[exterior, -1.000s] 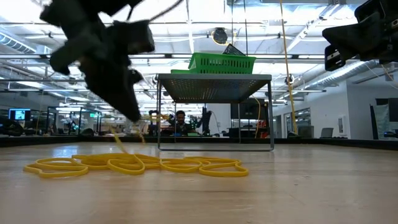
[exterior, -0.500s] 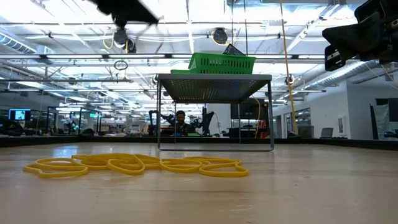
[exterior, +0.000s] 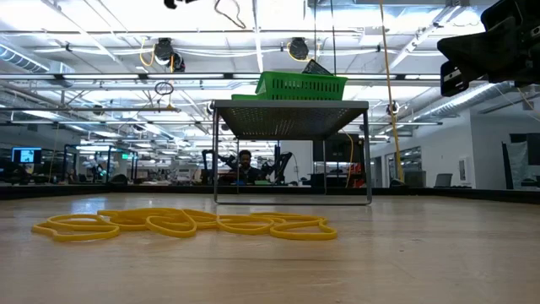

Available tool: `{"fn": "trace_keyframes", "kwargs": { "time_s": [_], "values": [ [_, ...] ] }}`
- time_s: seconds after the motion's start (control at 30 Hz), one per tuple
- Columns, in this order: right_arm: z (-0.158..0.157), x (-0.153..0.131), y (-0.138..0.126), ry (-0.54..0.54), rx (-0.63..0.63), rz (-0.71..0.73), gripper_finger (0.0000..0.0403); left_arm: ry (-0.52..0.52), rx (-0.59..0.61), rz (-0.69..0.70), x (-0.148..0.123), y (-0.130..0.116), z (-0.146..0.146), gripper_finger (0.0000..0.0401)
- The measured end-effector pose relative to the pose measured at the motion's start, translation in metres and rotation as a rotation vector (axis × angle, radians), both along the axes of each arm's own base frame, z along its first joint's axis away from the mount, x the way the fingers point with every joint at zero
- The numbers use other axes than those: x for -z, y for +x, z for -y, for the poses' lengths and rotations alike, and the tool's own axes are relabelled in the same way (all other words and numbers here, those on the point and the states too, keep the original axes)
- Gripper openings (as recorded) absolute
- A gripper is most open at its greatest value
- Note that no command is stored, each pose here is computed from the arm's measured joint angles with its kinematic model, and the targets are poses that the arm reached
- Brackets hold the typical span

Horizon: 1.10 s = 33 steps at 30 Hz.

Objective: Pick & Place Office Desk Supplies
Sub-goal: Put the yellow rubber band into the left green bin on the shelf

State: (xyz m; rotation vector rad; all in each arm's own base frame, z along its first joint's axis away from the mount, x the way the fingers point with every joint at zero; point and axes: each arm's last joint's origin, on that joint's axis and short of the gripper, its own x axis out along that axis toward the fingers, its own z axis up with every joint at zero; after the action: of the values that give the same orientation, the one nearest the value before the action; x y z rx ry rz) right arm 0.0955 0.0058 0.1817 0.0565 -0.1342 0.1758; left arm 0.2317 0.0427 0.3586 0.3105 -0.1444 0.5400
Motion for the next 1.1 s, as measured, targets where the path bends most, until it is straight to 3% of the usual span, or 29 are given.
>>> {"fn": "trace_keyframes", "kwargs": {
  "time_s": [0.2,0.47,0.73,1.1],
  "values": [
    [0.0,0.0,0.0,0.0,0.0,0.0,0.0,-0.067,-0.055,0.114,-0.002,-0.008,-0.05,0.0006],
    [0.0,0.0,0.0,0.0,0.0,0.0,0.0,-0.185,-0.034,0.03,0.029,0.021,-0.095,0.0006],
    [0.0,0.0,0.0,0.0,0.0,0.0,0.0,-0.245,-0.063,-0.069,0.061,0.048,-0.113,0.001],
    [0.0,0.0,0.0,0.0,0.0,0.0,0.0,-0.296,-0.078,-0.129,0.082,0.059,-0.119,0.0016]
  ]
}}
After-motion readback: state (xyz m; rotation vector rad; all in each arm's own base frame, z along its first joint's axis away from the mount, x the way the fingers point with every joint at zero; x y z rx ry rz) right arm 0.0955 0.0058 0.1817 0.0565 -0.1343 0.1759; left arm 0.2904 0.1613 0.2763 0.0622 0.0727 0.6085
